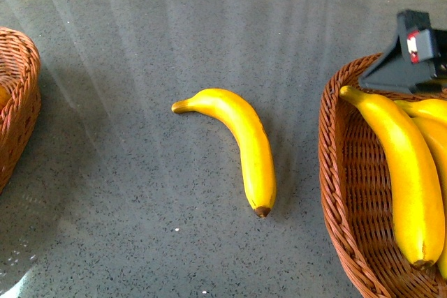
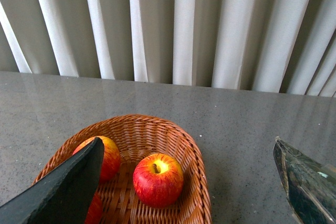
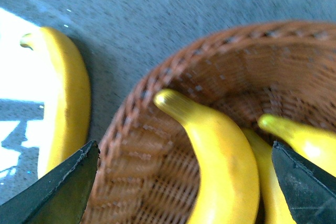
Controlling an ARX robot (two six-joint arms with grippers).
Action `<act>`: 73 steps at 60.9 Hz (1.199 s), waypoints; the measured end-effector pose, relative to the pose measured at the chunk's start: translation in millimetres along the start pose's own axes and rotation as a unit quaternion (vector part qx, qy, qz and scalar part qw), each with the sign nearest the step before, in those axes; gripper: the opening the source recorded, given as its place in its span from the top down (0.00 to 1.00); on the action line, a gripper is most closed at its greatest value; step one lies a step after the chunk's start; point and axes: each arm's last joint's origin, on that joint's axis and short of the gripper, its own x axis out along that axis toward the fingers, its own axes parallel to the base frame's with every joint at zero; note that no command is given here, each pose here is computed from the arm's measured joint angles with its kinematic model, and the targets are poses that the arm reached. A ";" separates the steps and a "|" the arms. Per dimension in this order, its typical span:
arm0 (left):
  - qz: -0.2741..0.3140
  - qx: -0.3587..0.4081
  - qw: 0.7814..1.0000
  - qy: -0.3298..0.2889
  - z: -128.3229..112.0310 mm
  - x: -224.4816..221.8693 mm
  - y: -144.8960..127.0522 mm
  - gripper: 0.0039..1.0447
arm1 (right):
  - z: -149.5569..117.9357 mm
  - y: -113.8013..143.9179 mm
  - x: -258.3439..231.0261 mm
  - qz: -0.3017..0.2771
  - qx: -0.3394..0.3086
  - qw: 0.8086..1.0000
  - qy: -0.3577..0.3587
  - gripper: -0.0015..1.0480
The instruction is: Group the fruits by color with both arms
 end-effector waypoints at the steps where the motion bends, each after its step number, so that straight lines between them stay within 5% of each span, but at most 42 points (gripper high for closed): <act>1: 0.000 0.000 1.000 0.000 0.0 0.0 0.0 0.09 | 2.3 2.6 0.3 0.003 -0.005 1.000 -0.002 0.09; 12: 0.000 0.000 1.000 0.000 0.0 0.0 0.0 0.09 | 35.4 53.8 20.3 0.063 -0.095 0.993 -0.005 0.09; 23: 0.000 0.000 1.000 0.000 0.0 0.0 0.0 0.09 | 30.8 91.6 74.9 0.063 -0.189 0.979 0.042 0.09; 31: 0.000 0.000 1.000 0.000 0.0 0.0 0.0 0.09 | 15.9 99.0 111.9 0.042 -0.241 0.967 0.076 0.09; 59: 0.000 0.000 1.000 0.000 0.0 0.0 0.0 0.09 | 12.4 113.0 144.9 0.048 -0.255 0.961 0.100 0.09; 73: 0.000 0.000 1.000 0.000 0.0 0.0 0.0 0.09 | 8.1 112.1 148.3 0.051 -0.247 0.961 0.112 0.44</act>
